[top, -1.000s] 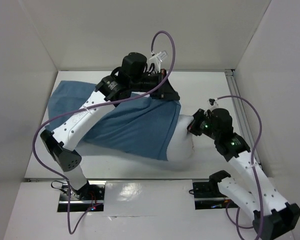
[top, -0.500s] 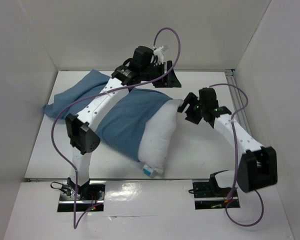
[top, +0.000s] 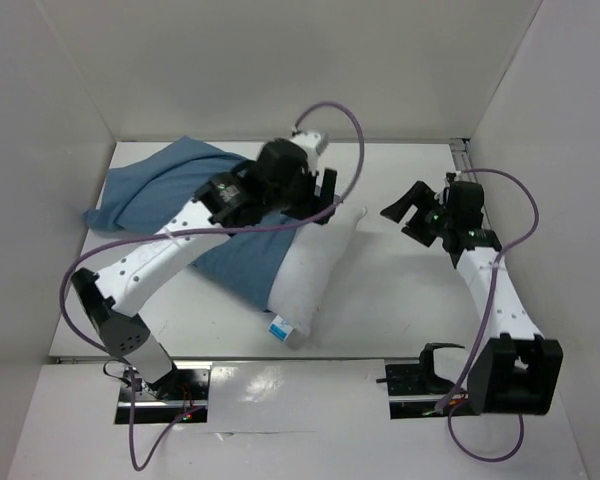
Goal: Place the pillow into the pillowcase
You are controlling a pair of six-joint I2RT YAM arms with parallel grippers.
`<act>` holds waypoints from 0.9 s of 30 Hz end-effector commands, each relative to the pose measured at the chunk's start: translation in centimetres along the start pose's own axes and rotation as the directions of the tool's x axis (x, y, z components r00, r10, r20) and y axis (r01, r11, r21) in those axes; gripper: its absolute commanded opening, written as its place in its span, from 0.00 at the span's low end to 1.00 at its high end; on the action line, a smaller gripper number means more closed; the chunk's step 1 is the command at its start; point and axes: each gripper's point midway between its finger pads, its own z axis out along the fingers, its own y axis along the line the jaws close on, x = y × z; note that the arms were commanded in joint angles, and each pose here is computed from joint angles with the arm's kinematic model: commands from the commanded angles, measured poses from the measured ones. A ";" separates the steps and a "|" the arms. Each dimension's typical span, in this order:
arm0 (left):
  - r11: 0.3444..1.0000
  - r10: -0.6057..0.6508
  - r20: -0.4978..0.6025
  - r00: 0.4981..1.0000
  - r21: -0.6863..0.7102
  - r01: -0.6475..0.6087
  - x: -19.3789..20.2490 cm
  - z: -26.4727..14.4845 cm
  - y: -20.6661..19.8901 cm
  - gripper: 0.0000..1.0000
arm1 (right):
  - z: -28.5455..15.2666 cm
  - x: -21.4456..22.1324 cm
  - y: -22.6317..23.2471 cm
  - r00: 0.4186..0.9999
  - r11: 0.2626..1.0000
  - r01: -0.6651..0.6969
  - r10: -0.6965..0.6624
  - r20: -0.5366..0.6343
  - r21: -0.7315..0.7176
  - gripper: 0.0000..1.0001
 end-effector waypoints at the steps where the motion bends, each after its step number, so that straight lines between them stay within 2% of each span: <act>1: 0.956 0.081 -0.163 0.983 -0.266 -0.123 6.2 1.9 4.9 0.87 | -1.7 3.1 1.5 0.997 0.993 0.049 -0.055 -0.053 -0.112 0.88; 5: 0.900 0.112 -0.228 0.967 -0.389 -0.196 8.7 2.7 6.3 0.87 | -2.3 5.2 0.4 0.995 0.996 0.033 -0.041 -0.095 -0.080 0.88; 8: 0.847 0.097 -0.241 0.966 -0.490 -0.208 9.3 2.4 7.8 0.81 | -2.6 5.9 0.5 0.991 0.994 0.046 -0.058 -0.117 -0.102 0.88; 11: 0.812 0.086 -0.248 0.965 -0.544 -0.212 9.7 2.1 8.9 0.77 | -3.2 7.8 2.6 0.976 0.972 0.077 -0.118 -0.182 -0.220 0.88; 14: 0.785 0.080 -0.275 0.958 -0.575 -0.231 10.7 2.3 9.7 0.76 | -3.5 10.5 5.4 0.942 0.912 0.111 -0.223 -0.251 -0.394 0.92; 16: 0.770 0.062 -0.290 0.955 -0.595 -0.230 11.3 2.1 10.1 0.74 | -3.3 12.3 6.7 0.920 0.885 0.137 -0.280 -0.273 -0.446 0.94; 19: 0.761 0.042 -0.285 0.958 -0.612 -0.216 11.6 2.2 10.3 0.70 | -2.6 14.1 7.2 0.907 0.890 0.129 -0.285 -0.311 -0.438 0.95; 22: 0.732 0.055 -0.300 0.952 -0.636 -0.243 11.6 1.6 11.0 0.55 | -2.0 16.4 8.5 0.888 0.860 0.132 -0.324 -0.327 -0.493 0.95; 23: 0.720 0.046 -0.280 0.959 -0.656 -0.226 11.2 1.5 11.0 0.45 | -2.4 17.9 9.5 0.877 0.841 0.119 -0.339 -0.341 -0.528 0.96; 24: 0.719 0.040 -0.277 0.960 -0.659 -0.220 11.0 1.3 11.0 0.22 | -1.8 18.7 9.9 0.875 0.819 0.123 -0.357 -0.329 -0.561 0.96; 25: 0.718 0.040 -0.279 0.959 -0.660 -0.222 10.8 1.1 11.0 0.10 | -1.5 19.4 10.2 0.871 0.812 0.125 -0.365 -0.329 -0.571 0.96; 26: 0.729 0.034 -0.275 0.961 -0.650 -0.212 10.4 0.9 10.6 0.02 | -0.9 21.1 10.5 0.852 0.805 0.136 -0.393 -0.347 -0.578 0.95; 27: 0.744 0.026 -0.274 0.961 -0.637 -0.202 10.3 0.9 10.2 0.00 | -0.2 21.8 10.4 0.847 0.812 0.145 -0.397 -0.352 -0.565 0.93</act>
